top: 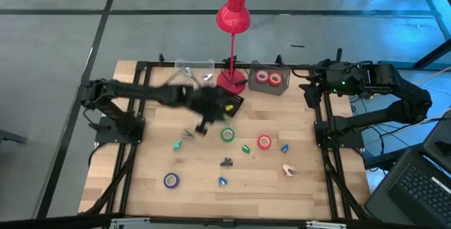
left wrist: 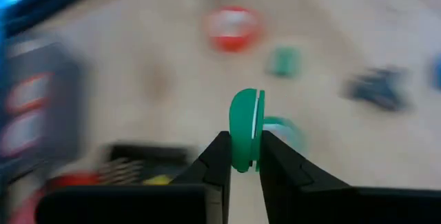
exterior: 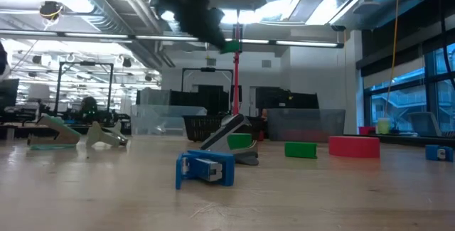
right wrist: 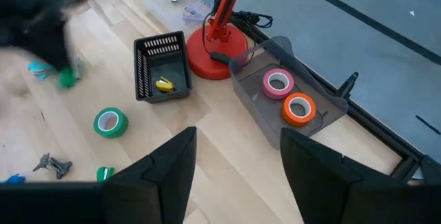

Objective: Pick and place Stapler, Stapler remover, tape
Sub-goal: Put the bottom green stapler into the black bin, then put the gray staple remover into the transparent bin

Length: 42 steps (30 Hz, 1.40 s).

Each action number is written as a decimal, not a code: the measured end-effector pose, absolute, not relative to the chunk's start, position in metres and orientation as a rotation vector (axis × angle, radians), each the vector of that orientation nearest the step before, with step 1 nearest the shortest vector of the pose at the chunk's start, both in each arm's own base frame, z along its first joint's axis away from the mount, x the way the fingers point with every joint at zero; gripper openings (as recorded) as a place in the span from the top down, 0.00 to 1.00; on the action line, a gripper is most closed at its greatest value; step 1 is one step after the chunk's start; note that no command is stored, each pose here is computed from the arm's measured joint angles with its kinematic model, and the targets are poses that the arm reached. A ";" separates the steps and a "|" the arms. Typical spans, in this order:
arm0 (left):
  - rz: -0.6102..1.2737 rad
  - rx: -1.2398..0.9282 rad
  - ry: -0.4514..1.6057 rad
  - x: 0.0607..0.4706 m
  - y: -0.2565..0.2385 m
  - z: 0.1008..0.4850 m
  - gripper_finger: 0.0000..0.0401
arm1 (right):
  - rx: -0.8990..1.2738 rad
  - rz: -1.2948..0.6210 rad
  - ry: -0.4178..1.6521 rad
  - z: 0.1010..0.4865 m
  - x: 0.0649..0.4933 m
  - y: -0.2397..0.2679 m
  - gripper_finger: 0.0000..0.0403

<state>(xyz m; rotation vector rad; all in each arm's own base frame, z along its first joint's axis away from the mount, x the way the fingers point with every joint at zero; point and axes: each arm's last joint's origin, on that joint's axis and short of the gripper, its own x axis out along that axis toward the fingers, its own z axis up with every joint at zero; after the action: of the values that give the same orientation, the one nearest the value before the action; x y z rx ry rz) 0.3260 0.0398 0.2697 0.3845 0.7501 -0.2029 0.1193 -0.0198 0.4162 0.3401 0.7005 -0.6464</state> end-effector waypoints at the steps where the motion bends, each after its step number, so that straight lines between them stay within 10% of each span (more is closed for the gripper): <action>1: -0.145 0.360 0.737 0.328 0.056 0.277 0.90 | 0.341 -0.646 0.698 0.416 0.120 -0.020 0.48; 10: 0.100 0.151 0.922 0.346 0.161 0.264 0.90 | 0.342 -0.648 0.681 0.417 0.121 -0.020 0.48; 29: -0.044 0.097 1.268 0.376 0.173 0.156 0.89 | 0.330 -0.666 0.677 0.418 0.120 -0.021 0.48; 42: 0.123 0.028 1.258 0.365 0.168 0.244 0.37 | 0.331 -0.662 0.685 0.417 0.120 -0.020 0.48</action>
<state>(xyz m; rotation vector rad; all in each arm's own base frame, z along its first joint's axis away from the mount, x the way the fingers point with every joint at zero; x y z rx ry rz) 0.3649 0.1681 0.2436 0.0280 1.2583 0.1226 0.1199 -0.0205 0.4171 0.3312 0.6848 -0.6625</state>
